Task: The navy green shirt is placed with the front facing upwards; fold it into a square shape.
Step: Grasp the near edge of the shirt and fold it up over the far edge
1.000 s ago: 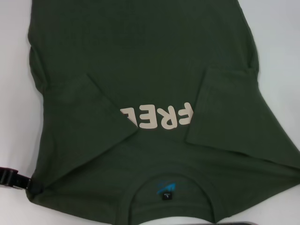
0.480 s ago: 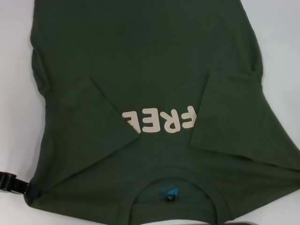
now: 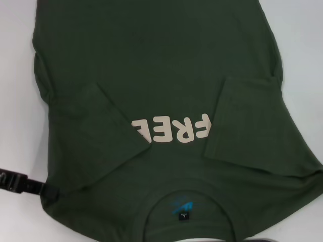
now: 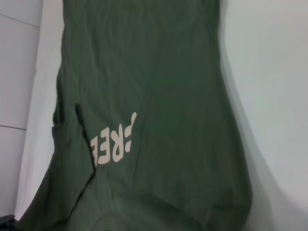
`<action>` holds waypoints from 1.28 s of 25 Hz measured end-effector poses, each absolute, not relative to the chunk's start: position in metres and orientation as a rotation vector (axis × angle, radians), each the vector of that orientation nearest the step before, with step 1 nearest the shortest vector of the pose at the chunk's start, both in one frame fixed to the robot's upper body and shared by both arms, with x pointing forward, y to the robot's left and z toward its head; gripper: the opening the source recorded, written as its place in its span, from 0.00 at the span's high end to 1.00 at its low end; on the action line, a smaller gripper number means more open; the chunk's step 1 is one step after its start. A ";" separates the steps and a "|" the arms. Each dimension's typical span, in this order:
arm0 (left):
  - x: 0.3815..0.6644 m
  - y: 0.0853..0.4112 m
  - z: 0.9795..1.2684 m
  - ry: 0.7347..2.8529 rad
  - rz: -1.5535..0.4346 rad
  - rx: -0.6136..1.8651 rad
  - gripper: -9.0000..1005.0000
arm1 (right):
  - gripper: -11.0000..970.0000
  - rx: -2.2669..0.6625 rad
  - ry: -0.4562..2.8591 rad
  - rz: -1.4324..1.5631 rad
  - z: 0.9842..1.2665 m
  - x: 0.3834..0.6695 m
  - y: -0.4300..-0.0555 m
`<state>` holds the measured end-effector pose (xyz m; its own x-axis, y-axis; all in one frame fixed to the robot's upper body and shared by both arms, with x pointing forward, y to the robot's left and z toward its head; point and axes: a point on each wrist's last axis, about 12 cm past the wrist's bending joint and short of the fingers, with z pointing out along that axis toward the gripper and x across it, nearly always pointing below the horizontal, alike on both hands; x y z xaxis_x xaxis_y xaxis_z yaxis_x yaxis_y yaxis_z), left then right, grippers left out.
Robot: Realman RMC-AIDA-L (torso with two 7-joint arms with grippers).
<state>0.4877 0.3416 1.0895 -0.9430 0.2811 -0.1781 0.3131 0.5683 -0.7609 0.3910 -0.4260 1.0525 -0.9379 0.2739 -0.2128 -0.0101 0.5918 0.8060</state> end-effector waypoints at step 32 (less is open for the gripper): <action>0.616 0.292 1.152 2.290 -1.156 0.337 0.93 | 0.95 -0.086 2.349 1.072 1.125 0.563 -0.384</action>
